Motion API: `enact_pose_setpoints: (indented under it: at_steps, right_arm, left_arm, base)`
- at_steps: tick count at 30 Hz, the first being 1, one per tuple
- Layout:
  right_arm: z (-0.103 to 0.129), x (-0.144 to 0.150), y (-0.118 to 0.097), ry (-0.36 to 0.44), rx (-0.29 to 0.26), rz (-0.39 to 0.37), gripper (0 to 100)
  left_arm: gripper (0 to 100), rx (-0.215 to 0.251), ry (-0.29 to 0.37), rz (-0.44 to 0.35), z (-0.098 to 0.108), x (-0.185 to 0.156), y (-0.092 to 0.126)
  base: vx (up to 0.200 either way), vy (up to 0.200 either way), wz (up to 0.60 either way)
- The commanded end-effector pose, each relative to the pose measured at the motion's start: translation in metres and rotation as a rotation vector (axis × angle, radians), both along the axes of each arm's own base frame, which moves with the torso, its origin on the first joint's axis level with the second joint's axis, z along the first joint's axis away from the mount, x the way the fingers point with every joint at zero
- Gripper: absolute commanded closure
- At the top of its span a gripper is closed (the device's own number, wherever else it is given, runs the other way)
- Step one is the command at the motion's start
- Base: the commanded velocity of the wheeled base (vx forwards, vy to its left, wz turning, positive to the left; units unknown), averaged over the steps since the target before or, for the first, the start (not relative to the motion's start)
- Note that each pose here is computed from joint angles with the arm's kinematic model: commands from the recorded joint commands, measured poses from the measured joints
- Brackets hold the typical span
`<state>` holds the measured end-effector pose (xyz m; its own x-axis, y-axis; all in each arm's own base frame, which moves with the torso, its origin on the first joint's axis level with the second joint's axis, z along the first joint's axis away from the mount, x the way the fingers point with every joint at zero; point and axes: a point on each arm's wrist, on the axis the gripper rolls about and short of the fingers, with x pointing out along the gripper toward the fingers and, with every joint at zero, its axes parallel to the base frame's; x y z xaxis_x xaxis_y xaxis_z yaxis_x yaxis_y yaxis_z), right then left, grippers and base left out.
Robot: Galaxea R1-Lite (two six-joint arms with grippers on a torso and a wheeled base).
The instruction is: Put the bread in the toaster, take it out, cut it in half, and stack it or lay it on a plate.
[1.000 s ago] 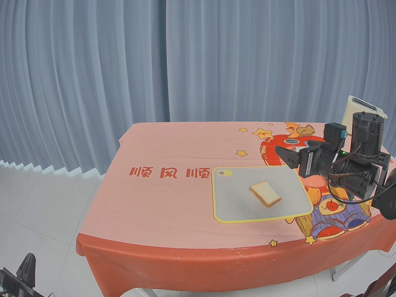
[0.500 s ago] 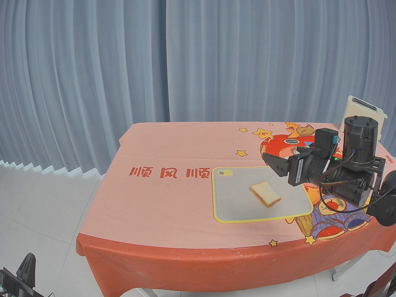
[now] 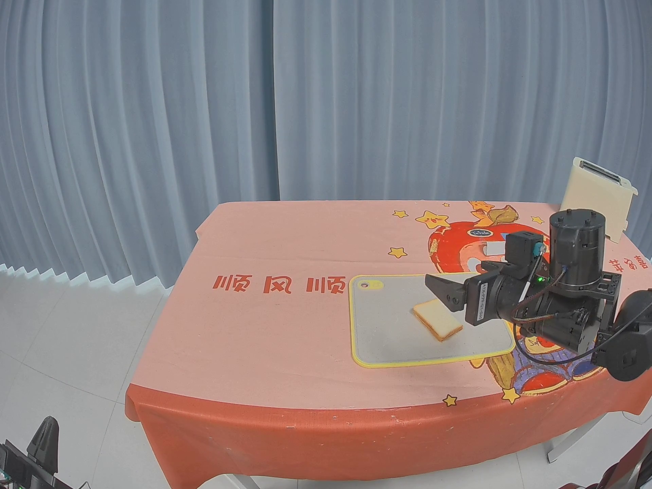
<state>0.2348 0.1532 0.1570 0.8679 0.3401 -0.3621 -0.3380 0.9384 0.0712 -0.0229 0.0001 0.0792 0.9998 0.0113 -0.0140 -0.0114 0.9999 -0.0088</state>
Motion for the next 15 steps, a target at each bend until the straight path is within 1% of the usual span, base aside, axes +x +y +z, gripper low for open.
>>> enact_pose_setpoints:
  at_steps: [1, 5, 15]
  right_arm:
    - [-0.0055, 0.0028, -0.0004, 0.017, -0.011, -0.007, 0]
    - [-0.0094, 0.0047, -0.0003, 0.029, -0.017, -0.011, 0]
    - [-0.0109, 0.0070, 0.0007, 0.032, -0.021, -0.012, 0]
  left_arm:
    - [100, 0.000, 0.012, 0.001, -0.0036, 0.0009, 0.0000]
    - [100, 0.000, 0.012, 0.001, -0.0036, 0.0009, 0.0000]
    - [100, 0.000, 0.012, 0.001, -0.0036, 0.0009, 0.0000]
  base:
    - [0.000, 0.000, 0.00]
    - [0.000, 0.000, 0.00]
    - [0.000, 0.000, 0.00]
